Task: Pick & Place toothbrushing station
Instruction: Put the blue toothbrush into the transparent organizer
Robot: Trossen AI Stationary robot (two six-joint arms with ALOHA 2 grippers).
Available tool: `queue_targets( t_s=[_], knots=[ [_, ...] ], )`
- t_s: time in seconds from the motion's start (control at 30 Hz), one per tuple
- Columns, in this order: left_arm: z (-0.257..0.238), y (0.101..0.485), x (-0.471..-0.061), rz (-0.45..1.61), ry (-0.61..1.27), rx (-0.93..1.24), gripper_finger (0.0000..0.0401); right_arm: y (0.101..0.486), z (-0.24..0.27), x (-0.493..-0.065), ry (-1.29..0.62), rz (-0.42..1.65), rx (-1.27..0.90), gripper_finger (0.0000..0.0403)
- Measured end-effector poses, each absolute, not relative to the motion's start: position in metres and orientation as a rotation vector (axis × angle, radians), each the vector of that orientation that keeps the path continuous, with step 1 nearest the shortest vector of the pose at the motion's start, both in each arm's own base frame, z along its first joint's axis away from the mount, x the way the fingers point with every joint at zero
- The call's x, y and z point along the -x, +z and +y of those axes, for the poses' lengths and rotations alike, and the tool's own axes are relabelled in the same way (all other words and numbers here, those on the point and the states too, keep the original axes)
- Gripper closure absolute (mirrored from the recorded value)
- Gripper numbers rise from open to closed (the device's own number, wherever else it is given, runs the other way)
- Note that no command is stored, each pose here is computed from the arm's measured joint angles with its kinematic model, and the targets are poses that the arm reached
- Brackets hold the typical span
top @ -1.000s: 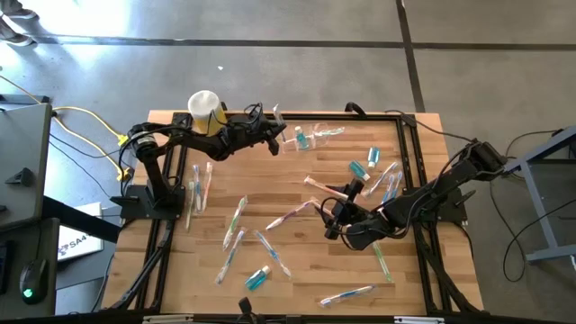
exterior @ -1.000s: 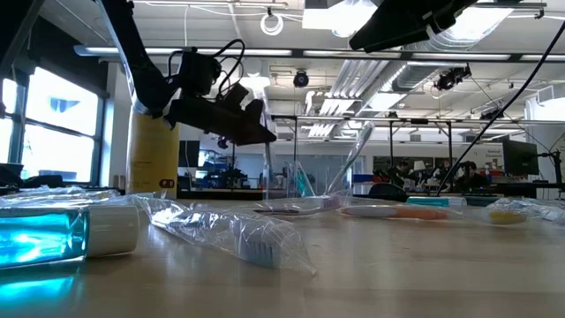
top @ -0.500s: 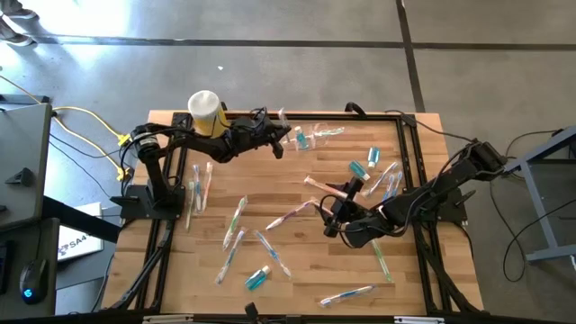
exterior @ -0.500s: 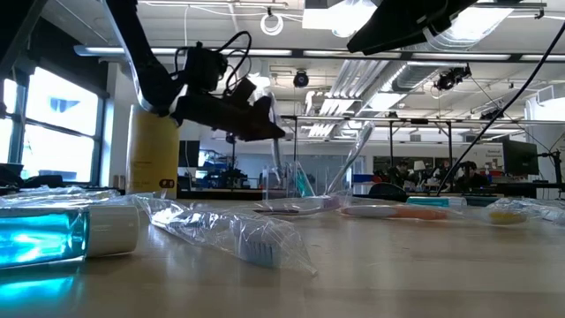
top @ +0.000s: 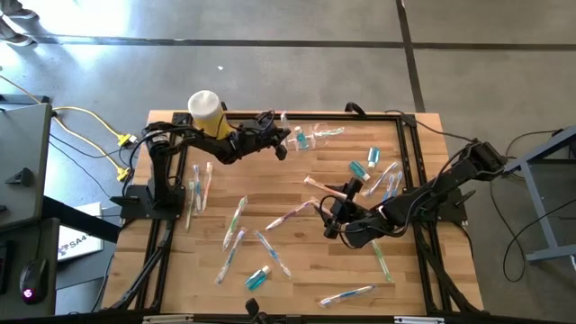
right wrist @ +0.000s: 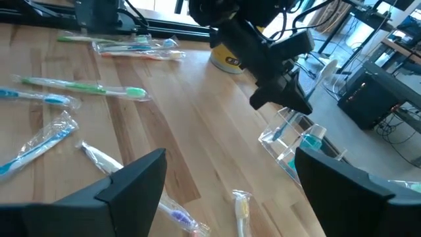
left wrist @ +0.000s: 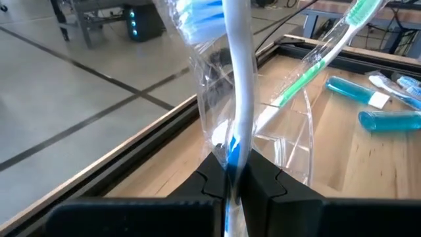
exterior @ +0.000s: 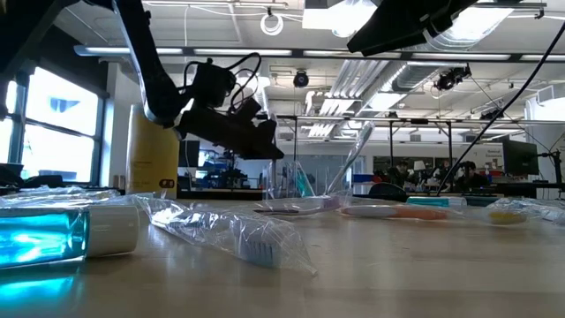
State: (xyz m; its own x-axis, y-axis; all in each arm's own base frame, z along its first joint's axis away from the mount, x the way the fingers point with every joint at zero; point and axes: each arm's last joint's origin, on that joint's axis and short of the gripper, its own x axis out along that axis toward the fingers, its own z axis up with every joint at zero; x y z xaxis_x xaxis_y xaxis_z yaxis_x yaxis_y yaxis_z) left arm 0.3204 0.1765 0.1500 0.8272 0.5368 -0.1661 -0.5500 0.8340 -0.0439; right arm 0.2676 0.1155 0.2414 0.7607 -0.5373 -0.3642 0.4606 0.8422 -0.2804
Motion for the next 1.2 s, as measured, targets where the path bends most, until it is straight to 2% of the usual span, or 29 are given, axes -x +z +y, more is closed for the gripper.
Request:
queue_targets(
  t_s=[0.47, 0.83, 1.2],
  knots=[
    [0.176, 0.145, -0.320, 0.195, 0.597, 0.099, 0.0321, 0.241, 0.116, -0.268, -0.531, 0.455, 0.157, 0.0076],
    [0.176, 0.146, -0.320, 0.192, 0.597, 0.086, 0.0236, 0.241, 0.116, -0.267, -0.530, 0.456, 0.149, 0.0076],
    [0.173, 0.174, -0.313, 0.175, 0.595, 0.059, 0.0230, 0.241, 0.116, -0.267, -0.535, 0.453, 0.144, 0.0076]
  ],
)
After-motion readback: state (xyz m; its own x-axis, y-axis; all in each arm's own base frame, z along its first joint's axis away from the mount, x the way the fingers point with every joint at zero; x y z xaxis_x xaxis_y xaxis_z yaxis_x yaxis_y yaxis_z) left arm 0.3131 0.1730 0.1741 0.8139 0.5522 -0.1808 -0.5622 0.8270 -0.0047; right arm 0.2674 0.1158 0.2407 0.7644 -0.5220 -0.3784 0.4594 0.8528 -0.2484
